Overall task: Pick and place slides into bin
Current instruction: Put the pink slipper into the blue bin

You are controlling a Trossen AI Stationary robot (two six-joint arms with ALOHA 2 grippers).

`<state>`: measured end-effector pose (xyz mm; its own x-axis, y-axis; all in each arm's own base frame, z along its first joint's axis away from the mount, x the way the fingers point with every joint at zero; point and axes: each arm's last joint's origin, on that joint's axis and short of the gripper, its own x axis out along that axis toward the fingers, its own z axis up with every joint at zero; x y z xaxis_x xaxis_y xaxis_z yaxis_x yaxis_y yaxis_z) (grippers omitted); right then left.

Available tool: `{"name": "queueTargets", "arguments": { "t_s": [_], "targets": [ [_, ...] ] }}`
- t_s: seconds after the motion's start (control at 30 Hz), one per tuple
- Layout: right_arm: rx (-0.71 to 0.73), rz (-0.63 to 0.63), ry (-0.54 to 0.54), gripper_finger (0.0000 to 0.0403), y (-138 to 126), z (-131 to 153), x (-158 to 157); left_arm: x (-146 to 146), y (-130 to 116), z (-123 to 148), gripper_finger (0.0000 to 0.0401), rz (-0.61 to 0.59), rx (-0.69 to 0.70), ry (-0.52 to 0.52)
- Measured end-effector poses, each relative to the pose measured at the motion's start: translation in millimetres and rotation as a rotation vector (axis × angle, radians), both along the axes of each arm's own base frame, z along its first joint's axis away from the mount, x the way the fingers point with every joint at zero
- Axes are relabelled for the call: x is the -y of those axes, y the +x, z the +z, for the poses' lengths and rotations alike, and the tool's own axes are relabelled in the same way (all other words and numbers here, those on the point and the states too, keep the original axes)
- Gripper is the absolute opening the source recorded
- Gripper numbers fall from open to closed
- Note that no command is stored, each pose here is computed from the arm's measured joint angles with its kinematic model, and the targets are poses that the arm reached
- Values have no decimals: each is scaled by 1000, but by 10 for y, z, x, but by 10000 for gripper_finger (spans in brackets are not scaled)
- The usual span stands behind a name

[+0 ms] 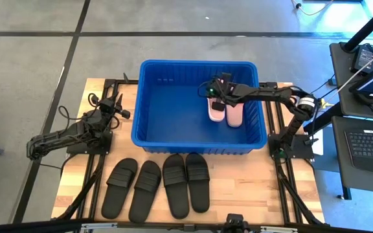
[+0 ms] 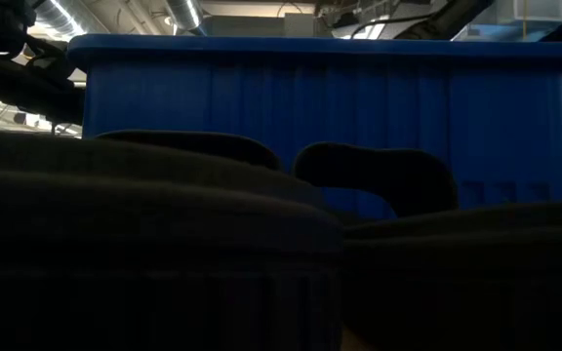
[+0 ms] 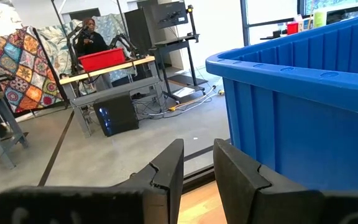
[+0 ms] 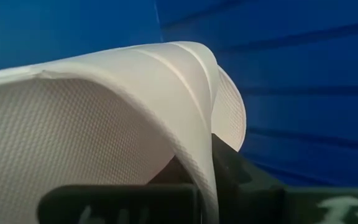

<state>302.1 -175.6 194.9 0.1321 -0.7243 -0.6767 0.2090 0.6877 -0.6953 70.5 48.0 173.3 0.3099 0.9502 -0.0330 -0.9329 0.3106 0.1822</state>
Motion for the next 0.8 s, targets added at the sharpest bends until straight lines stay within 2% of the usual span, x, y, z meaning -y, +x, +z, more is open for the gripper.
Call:
{"name": "queueTargets", "arguments": {
  "t_s": [0.43,0.8],
  "targets": [
    [26,-7,36,12,-36,-26,98,0,0,0,82,0,0,0],
    [-78,-5,69,12,17,-340,143,0,0,0,82,1,0,0]
  ]
}}
